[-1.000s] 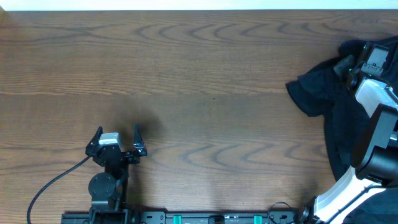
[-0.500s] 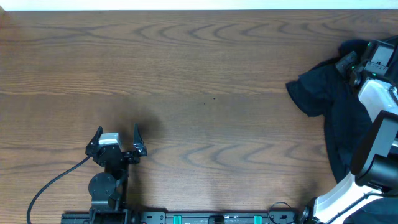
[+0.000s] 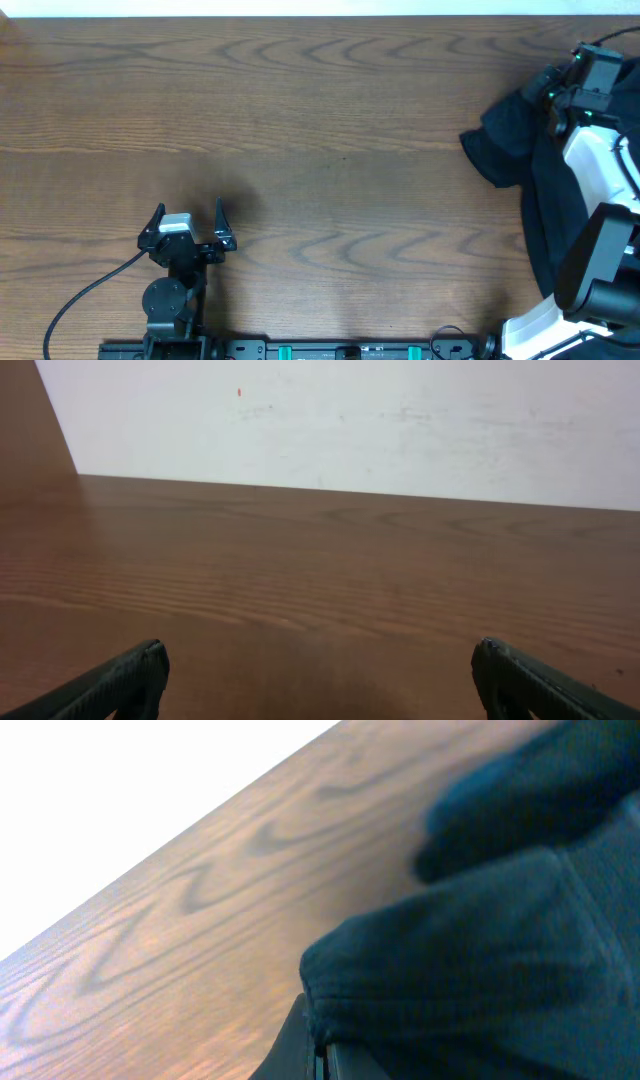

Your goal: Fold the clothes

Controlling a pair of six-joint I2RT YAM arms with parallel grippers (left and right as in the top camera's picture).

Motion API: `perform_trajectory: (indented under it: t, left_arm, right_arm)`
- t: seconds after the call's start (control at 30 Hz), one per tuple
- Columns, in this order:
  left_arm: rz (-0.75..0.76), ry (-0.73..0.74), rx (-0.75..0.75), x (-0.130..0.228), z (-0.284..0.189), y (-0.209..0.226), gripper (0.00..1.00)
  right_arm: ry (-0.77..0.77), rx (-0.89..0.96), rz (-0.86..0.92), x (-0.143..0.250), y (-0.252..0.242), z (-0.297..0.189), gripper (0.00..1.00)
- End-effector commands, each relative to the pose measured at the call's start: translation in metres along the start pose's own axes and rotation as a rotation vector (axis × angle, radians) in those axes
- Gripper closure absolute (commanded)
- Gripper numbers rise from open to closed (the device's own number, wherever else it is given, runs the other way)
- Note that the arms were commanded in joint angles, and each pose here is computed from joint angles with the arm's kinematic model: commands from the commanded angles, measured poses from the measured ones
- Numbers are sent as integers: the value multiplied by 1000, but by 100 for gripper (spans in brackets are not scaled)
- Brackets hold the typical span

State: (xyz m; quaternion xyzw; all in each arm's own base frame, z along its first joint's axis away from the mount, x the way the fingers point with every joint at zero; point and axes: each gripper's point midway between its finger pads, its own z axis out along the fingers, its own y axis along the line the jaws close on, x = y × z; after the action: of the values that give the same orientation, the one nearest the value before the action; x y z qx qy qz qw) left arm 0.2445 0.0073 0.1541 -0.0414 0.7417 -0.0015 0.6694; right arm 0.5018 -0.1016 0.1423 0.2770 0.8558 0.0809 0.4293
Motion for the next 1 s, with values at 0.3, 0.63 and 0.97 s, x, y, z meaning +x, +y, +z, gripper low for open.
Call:
perform_trajectory:
  t: [0.3,0.63,0.97]
  left_arm:
    - [15,51,-13,18,1,2,2]
    - [15,51,-13,18,1,2,2]
    - [15,51,-13,18,1,2,2]
  right_arm:
    - [47,-438,-310,68,178,-28,99]
    - [178,-669,-506,201,288,-52,99]
    - [197,-788,-684,278,334,-84,99]
